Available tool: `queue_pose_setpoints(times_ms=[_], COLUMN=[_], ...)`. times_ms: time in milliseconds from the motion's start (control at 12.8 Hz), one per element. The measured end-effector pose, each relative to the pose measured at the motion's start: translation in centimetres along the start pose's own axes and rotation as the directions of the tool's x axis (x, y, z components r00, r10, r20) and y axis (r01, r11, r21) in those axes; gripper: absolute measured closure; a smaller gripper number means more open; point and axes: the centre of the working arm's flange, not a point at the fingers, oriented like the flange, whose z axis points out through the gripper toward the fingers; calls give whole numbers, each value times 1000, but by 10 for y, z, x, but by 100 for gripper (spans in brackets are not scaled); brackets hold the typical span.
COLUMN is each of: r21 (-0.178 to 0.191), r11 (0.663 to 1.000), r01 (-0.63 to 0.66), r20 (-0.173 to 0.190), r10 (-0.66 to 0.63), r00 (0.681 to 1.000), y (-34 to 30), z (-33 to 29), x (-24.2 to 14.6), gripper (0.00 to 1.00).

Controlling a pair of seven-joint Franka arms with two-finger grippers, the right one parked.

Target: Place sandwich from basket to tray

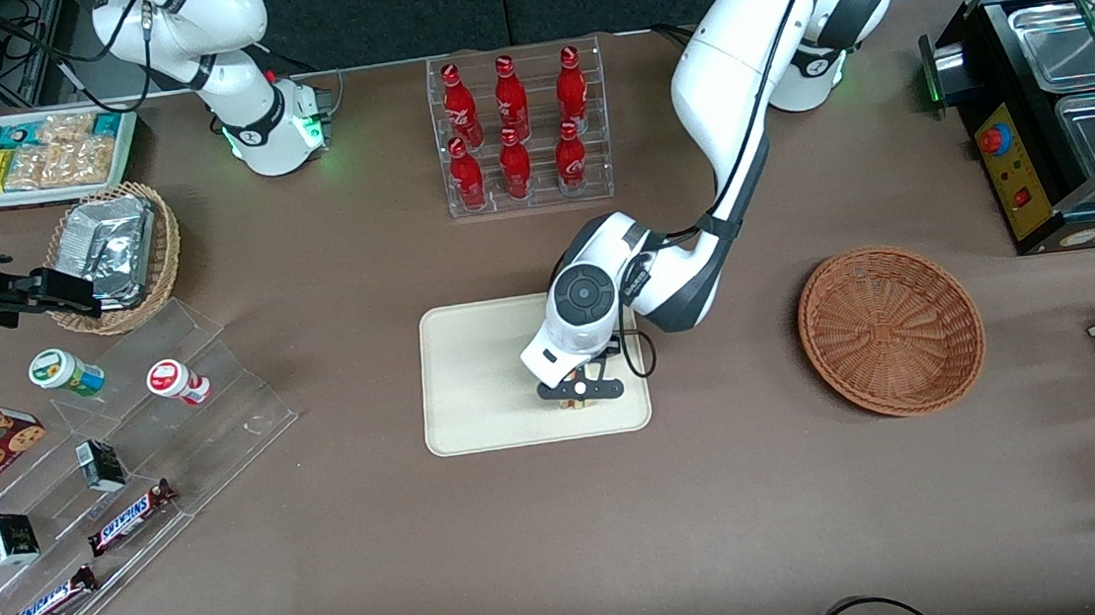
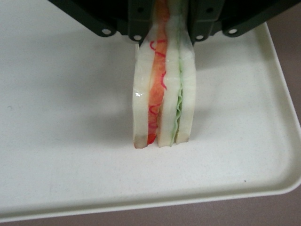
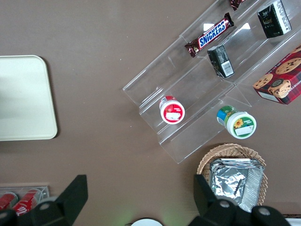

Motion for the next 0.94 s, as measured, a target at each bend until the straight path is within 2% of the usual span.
queue_pose_setpoints(times_ms=[156, 234, 312, 468, 701, 935], r21=[-6, 7, 24, 62, 75, 76], r11=[1000, 1000, 999, 997, 995, 995], r01=[12, 17, 20, 44, 69, 60], r20=[-13, -4, 10, 41, 59, 76], r10=[-12, -17, -21, -47, -73, -66], r00=[1000, 1000, 1000, 998, 996, 995], y=[2, 0, -4, -26, -93, -186], z=[-22, -43, -70, -132, -206, -238], x=[3, 2, 0, -4, -1, -7], gripper=[44, 36, 22, 2, 0, 0])
